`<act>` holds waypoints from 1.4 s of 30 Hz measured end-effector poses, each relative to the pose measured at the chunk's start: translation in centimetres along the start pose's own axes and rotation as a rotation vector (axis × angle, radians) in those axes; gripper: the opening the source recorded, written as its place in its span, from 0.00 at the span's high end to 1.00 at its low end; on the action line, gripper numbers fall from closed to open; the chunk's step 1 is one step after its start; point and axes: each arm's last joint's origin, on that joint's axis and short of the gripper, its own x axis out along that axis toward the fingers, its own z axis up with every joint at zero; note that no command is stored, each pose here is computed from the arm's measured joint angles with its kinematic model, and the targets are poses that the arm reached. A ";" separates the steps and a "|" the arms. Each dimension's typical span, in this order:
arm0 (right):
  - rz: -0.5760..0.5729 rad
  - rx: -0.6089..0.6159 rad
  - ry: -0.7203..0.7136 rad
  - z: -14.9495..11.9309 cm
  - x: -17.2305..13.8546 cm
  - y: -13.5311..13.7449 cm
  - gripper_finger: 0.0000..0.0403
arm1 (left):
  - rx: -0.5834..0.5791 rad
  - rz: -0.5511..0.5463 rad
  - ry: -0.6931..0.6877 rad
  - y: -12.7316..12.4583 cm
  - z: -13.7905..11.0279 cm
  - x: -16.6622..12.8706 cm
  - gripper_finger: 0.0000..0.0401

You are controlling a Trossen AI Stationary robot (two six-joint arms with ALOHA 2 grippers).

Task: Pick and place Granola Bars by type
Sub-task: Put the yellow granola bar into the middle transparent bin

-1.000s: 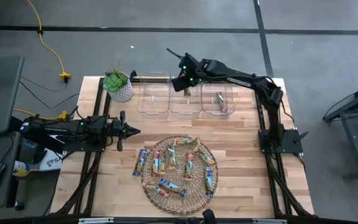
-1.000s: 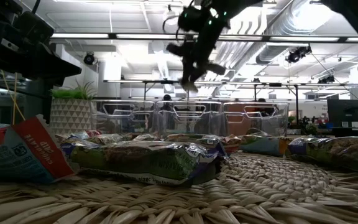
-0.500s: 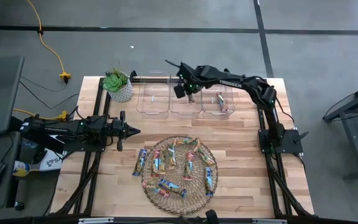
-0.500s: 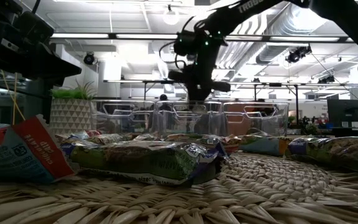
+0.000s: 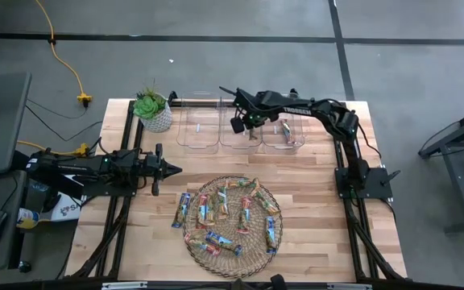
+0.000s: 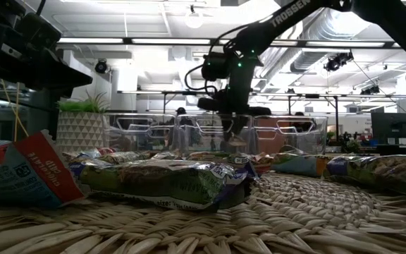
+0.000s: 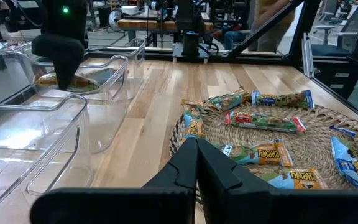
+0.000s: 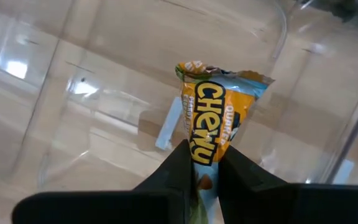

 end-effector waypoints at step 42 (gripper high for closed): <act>0.287 -0.465 -0.195 1.2 -9.4 4.3 0.76 | 0.000 0.000 0.000 0.0 0.0 0.0 1.00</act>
